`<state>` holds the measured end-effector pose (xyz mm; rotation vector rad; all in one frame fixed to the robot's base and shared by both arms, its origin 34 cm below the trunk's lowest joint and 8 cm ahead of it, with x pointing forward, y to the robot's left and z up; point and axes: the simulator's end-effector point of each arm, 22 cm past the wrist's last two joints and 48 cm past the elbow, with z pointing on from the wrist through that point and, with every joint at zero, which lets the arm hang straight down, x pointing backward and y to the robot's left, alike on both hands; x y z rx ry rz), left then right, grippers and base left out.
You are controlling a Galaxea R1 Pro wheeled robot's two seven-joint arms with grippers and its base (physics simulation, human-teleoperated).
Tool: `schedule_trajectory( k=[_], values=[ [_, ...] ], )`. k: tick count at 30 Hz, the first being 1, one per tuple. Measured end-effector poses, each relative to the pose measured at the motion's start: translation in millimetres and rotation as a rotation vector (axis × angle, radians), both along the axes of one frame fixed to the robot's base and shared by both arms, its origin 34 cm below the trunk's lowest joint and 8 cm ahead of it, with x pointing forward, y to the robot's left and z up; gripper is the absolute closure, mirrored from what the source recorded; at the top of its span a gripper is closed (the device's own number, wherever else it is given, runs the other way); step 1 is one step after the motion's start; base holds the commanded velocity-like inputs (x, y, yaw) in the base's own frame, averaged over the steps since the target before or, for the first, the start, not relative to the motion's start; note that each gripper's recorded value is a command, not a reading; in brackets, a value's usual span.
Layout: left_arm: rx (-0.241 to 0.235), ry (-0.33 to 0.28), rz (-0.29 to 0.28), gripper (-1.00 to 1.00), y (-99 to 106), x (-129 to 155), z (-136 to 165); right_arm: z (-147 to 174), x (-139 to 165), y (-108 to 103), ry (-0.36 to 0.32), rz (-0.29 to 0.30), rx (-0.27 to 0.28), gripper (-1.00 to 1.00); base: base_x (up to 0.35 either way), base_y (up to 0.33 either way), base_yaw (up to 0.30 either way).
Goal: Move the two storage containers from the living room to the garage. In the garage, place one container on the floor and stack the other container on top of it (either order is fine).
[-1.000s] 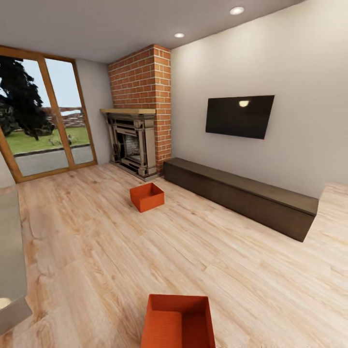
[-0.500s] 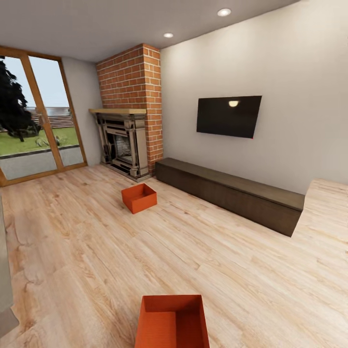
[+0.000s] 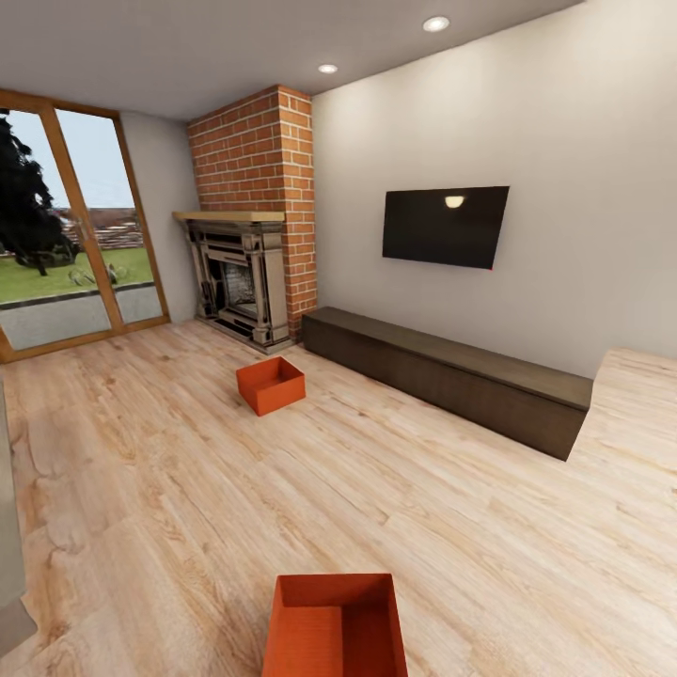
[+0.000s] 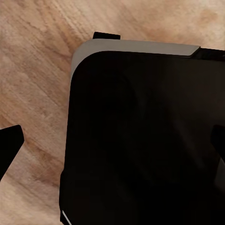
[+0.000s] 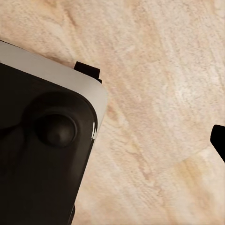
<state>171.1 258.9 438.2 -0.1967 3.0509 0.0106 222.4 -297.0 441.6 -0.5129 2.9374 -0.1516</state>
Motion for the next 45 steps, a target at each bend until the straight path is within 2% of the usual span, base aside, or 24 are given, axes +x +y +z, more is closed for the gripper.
schedule_trajectory(
  k=[20,38,45],
  values=[
    [0.000,0.011,0.000,-1.00,0.0,-4.4,-0.3,-0.8,-4.2,-1.0,0.010,0.001,0.000,-1.00,0.000,0.000,0.116],
    [0.000,0.012,0.000,-1.00,0.0,-4.6,-0.4,-0.8,-4.4,-2.4,0.011,0.001,-0.003,-1.00,0.000,0.000,0.004],
    [0.000,0.012,0.000,-1.00,0.0,-4.6,-0.4,-0.9,-4.4,-1.2,0.010,-0.001,-0.001,-1.00,0.000,0.000,-0.139]
  ],
)
